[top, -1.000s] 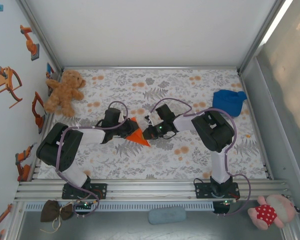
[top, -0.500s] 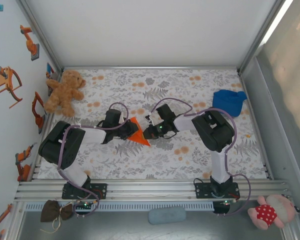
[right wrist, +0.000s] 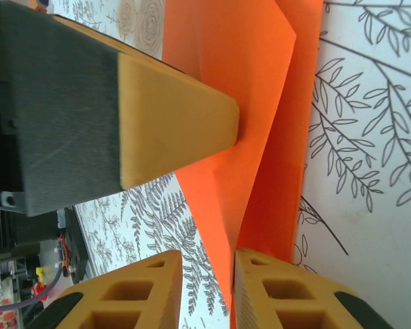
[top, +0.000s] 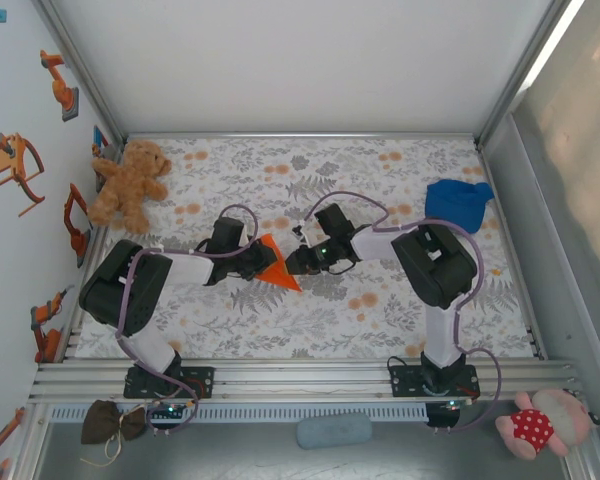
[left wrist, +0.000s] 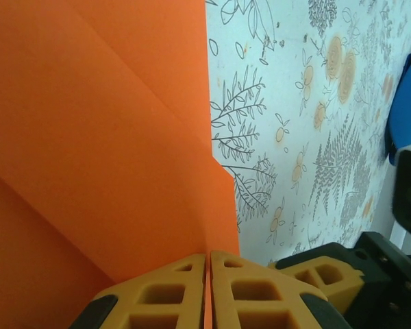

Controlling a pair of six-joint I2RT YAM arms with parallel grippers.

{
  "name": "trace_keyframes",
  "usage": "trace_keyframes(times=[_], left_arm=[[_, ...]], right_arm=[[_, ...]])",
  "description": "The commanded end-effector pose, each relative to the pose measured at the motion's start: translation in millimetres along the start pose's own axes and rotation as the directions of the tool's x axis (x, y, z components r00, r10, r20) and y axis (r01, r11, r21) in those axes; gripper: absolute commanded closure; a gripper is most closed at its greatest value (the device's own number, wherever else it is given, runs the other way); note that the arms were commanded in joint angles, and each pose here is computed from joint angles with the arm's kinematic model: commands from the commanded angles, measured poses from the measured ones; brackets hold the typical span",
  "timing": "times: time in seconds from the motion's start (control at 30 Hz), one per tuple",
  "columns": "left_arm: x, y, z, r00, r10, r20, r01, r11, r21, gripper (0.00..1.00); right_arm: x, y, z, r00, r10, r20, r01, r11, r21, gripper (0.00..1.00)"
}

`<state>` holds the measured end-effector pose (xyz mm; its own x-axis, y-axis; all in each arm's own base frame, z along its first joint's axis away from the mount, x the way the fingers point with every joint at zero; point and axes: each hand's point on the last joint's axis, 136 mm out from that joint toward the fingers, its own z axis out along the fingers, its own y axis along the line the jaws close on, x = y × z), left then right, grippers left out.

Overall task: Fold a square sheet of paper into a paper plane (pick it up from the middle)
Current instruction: Fourth fold the wing at the center of the table.

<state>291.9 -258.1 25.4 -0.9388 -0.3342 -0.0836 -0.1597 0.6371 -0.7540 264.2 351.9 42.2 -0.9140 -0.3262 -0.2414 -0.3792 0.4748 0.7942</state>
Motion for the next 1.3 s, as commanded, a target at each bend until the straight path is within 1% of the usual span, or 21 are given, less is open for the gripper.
trace_keyframes(times=[0.0,0.07,0.1,0.13,0.17,0.23,0.33,0.47,0.6,0.7,0.8,0.93,1.27], left_arm=[[-2,-1,3,1.000,-0.003,-0.003,0.002,1.000,-0.017,0.88],[-2,-1,3,1.000,-0.005,-0.004,0.005,1.000,-0.019,0.88],[-2,-2,3,1.000,-0.004,-0.005,0.004,1.000,-0.018,0.88],[-2,-2,3,1.000,-0.004,-0.006,0.004,1.000,-0.019,0.88],[-3,-1,3,1.000,-0.007,-0.004,0.006,1.000,-0.020,0.88],[-2,-2,3,1.000,-0.004,-0.007,0.004,1.000,-0.018,0.88],[-2,-3,3,1.000,-0.004,-0.008,0.004,1.000,-0.019,0.88],[-3,-2,4,1.000,-0.009,-0.007,0.009,1.000,-0.022,0.88],[-2,-2,4,1.000,-0.012,-0.009,0.012,1.000,-0.025,0.88],[-3,-2,4,1.000,-0.013,-0.009,0.012,1.000,-0.024,0.88],[-3,-3,4,1.000,-0.013,-0.011,0.013,1.000,-0.024,0.88],[-3,-2,4,1.000,-0.012,-0.011,0.012,1.000,-0.025,0.88],[-3,-5,4,1.000,-0.011,-0.011,0.011,1.000,-0.024,0.88]], right_arm=[[-3,6,-13,0.999,-0.018,0.028,0.017,1.000,0.026,0.73],[-3,4,-16,0.999,-0.021,0.039,0.019,0.999,0.050,0.70],[-3,3,-18,0.999,-0.024,0.046,0.021,0.998,0.064,0.67],[-4,0,-20,0.998,-0.028,0.056,0.023,0.996,0.090,0.60],[-4,-2,-23,0.997,-0.034,0.065,0.026,0.993,0.114,0.56],[-4,-5,-25,0.996,-0.038,0.075,0.026,0.989,0.147,0.50],[-5,-8,-29,0.995,-0.050,0.086,0.032,0.981,0.192,0.46],[-3,-14,-28,0.994,-0.086,0.064,0.065,0.958,0.280,0.46],[2,-17,-22,0.991,-0.136,0.019,0.120,0.927,0.356,0.47],[9,-18,-13,0.988,-0.151,-0.028,0.150,0.912,0.382,0.47],[13,-21,-5,0.988,-0.148,-0.052,0.157,0.910,0.384,0.47],[14,-23,-2,0.988,-0.140,-0.062,0.153,0.913,0.379,0.51],[26,-34,7,0.988,-0.109,-0.108,0.142,0.918,0.370,0.63]])
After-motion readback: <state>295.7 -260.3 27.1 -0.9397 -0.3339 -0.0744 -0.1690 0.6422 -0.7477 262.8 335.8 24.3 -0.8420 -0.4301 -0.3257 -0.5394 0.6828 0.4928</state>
